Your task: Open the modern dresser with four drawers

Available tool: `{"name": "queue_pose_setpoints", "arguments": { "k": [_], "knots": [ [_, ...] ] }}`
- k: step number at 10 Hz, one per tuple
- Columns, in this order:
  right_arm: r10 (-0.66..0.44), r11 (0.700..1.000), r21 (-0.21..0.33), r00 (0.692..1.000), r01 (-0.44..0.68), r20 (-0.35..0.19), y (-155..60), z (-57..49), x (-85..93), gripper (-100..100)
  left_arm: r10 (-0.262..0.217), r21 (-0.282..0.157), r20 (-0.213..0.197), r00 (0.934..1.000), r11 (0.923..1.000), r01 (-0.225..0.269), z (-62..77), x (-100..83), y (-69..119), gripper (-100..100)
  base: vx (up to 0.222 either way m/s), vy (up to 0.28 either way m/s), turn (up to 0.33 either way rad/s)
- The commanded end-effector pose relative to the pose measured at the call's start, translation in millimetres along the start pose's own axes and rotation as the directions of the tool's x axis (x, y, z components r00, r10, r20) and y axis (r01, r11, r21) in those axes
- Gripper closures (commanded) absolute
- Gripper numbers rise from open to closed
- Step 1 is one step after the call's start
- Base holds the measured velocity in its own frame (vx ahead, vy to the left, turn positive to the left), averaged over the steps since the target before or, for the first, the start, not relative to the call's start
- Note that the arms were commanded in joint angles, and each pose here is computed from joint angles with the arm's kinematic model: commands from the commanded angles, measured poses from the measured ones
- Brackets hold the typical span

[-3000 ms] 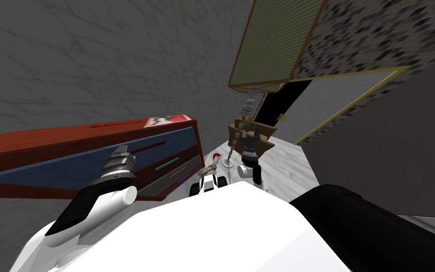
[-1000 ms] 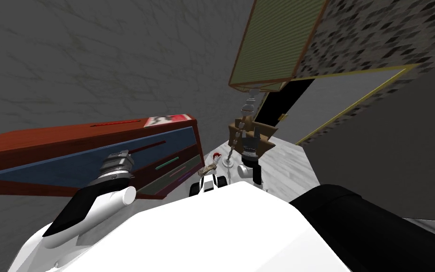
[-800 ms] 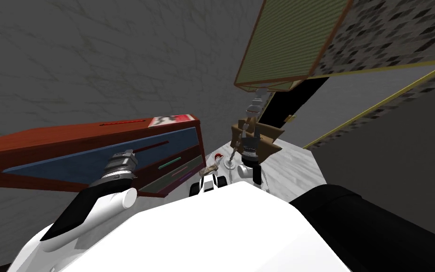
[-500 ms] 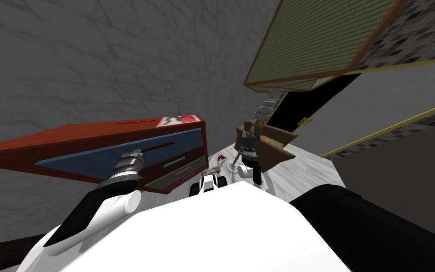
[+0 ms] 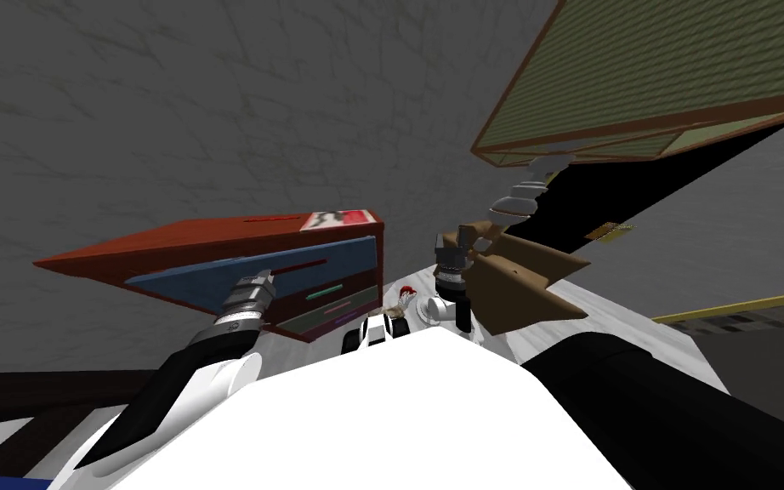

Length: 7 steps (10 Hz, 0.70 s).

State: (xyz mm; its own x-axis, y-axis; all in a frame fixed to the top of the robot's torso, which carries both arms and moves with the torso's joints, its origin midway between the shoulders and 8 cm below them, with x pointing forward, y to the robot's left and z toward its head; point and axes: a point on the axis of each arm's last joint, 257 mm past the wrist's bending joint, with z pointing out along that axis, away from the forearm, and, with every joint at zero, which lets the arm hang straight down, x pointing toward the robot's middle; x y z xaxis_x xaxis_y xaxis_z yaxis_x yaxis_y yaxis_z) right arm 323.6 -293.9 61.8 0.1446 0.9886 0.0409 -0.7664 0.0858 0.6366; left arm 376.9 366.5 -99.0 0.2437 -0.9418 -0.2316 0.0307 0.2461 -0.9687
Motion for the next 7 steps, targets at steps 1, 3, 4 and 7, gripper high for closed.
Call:
{"name": "queue_pose_setpoints", "arguments": {
  "k": [1,3,4,7],
  "knots": [
    [0.000,1.000,0.000,1.000,0.000,0.000,0.0,0.1,0.1,0,-0.006,0.004,-0.015,0.9999,1.0000,0.006,-4.7,4.6,-7.4,100,-0.089,-0.029,-0.008],
    [0.000,1.000,0.000,1.000,0.000,0.000,0.0,0.1,0.1,0,-0.012,0.003,-0.029,0.9995,0.9999,0.012,-9.2,8.7,-13.6,100,-0.155,-0.012,-0.018],
    [0.000,1.000,0.000,1.000,0.000,0.000,0.0,0.1,0.1,0,-0.015,0.003,-0.036,0.9993,0.9999,0.015,-11.5,10.8,-16.7,100,-0.165,-0.027,-0.033],
    [0.000,1.000,0.000,1.000,0.000,0.000,0.0,0.1,0.1,0,-0.011,-0.008,-0.035,0.9993,0.9999,0.011,-14.7,10.5,-12.4,100,-0.128,-0.033,0.017]
  ]
}}
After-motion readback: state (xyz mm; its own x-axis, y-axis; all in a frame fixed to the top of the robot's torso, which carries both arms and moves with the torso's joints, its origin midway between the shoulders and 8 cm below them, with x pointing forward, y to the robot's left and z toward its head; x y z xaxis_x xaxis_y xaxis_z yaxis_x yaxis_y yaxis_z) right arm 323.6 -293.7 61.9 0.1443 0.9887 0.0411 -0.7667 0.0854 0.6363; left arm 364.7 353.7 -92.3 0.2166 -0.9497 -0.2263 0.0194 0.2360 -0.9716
